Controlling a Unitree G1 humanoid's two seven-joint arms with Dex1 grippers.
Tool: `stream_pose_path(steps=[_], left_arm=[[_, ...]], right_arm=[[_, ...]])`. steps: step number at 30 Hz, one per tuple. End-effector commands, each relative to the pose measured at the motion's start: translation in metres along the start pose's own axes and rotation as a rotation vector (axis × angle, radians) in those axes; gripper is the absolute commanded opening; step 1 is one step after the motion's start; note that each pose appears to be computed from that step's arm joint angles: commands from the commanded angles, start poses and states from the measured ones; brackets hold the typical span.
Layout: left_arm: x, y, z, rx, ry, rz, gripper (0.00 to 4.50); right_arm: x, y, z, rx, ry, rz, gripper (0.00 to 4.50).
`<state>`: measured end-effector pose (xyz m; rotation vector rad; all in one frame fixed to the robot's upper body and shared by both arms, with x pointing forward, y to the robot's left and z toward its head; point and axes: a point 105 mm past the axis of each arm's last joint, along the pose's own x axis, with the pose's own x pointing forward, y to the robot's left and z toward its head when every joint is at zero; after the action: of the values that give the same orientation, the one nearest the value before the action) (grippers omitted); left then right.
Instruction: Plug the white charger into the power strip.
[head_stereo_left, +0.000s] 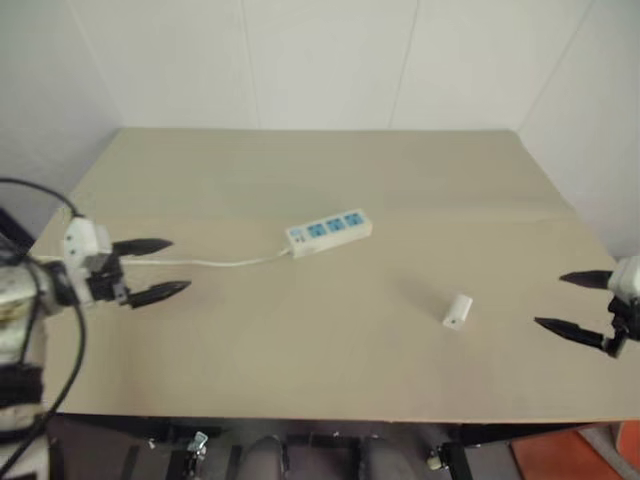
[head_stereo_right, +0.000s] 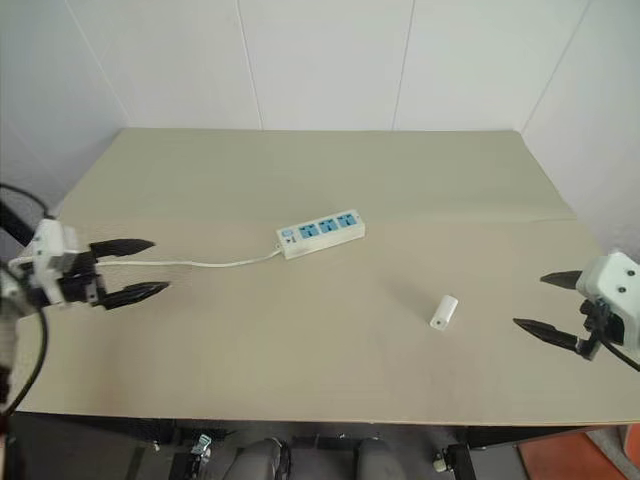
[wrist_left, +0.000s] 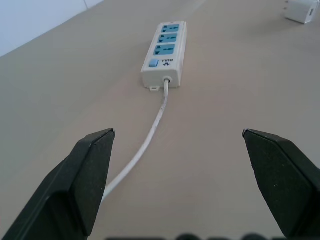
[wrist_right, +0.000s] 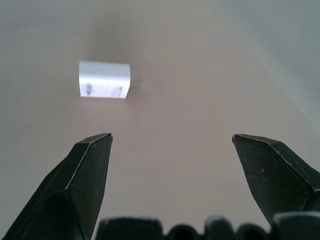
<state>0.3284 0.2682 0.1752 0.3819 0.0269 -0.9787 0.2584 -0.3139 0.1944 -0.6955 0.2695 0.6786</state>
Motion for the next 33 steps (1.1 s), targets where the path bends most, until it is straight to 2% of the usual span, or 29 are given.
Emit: stream_pose_path(steps=[1,6,11,16,20,23,33], left_arm=[[0.030,0.010,-0.007,-0.007,0.001,-0.032,4.48],[0.074,0.013,-0.013,-0.055,0.012,-0.077,4.48],[0.106,0.016,-0.024,-0.088,0.115,-0.029,4.48],[0.125,0.011,-0.044,-0.114,0.228,0.025,4.48],[0.135,0.001,-0.060,-0.161,0.302,0.030,4.48],[0.138,-0.001,-0.062,-0.203,0.314,0.026,3.92],[0.134,0.001,-0.053,-0.256,0.302,-0.017,0.76]], right_arm=[[0.011,-0.001,0.034,-0.036,-0.112,-0.016,4.50],[0.028,0.007,0.070,-0.084,-0.203,-0.020,4.50],[0.033,0.016,0.103,-0.078,-0.294,-0.026,4.50],[0.035,0.026,0.121,-0.089,-0.335,-0.028,4.50],[0.034,0.031,0.120,-0.070,-0.331,-0.028,4.50],[0.035,0.032,0.114,-0.053,-0.310,-0.029,4.50],[0.043,0.034,0.109,-0.038,-0.304,-0.007,4.50]])
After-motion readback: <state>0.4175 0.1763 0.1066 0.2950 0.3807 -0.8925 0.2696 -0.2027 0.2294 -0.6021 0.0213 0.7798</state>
